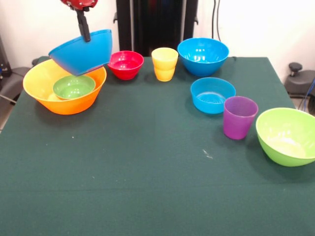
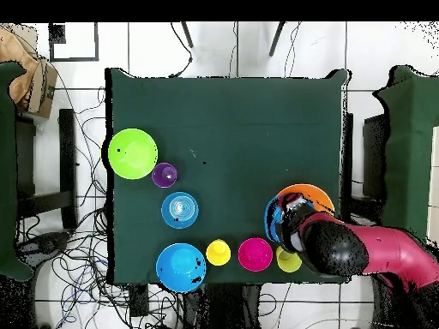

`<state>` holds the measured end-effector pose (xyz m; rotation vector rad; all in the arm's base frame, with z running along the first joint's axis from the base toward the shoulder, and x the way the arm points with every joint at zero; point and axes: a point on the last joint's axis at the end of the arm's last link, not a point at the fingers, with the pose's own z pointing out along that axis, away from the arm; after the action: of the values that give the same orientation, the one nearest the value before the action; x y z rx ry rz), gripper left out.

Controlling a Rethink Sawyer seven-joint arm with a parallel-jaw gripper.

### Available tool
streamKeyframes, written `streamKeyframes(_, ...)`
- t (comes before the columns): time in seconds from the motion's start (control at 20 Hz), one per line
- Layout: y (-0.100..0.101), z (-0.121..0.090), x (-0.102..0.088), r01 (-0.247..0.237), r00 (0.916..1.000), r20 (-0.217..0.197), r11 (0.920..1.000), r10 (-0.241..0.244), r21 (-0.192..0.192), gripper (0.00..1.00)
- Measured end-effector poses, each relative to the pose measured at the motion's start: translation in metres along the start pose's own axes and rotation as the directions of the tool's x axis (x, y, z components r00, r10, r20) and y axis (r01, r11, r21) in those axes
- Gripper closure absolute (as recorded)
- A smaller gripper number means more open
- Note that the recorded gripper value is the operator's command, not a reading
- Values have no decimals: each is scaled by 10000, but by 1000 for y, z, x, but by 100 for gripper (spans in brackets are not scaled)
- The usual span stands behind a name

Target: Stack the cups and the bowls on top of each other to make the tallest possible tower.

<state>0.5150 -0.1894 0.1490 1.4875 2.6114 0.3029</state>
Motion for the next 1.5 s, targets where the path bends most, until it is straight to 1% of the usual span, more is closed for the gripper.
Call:
streamKeyframes(0.2, -5, 2, -1, 22, 10000, 9, 10000, -22, 21, 100)
streamKeyframes(0.25, -10, 4, -3, 17, 10000, 9, 10000, -17, 35, 100)
streamKeyframes(0.4, -17, 6, -5, 28, 10000, 27, 10000, -28, 27, 100)
streamKeyframes(0.45, -23, 9, -7, 71, 9999, 75, 10000, -71, 8, 100)
streamKeyframes(0.75, -37, 16, -10, 303, 9991, 298, 9995, -301, -55, 100)
streamKeyframes(0.8, -42, 19, -10, 514, 9976, 462, 9987, -511, -52, 100)
streamKeyframes(0.95, -49, 22, -10, 778, 9948, 665, 9970, -773, -36, 100)
streamKeyframes(1.0, -54, 24, -10, 1009, 9915, 825, 9949, -1004, -18, 100)
streamKeyframes(1.15, -59, 27, -9, 1261, 9871, 996, 9920, -1252, -27, 100)
streamKeyframes(1.2, -66, 29, -6, 1457, 9831, 1122, 9893, -1450, 15, 0)
streamKeyframes(1.5, -71, 31, -3, 1544, 9812, 1165, 9880, -1537, 29, 0)
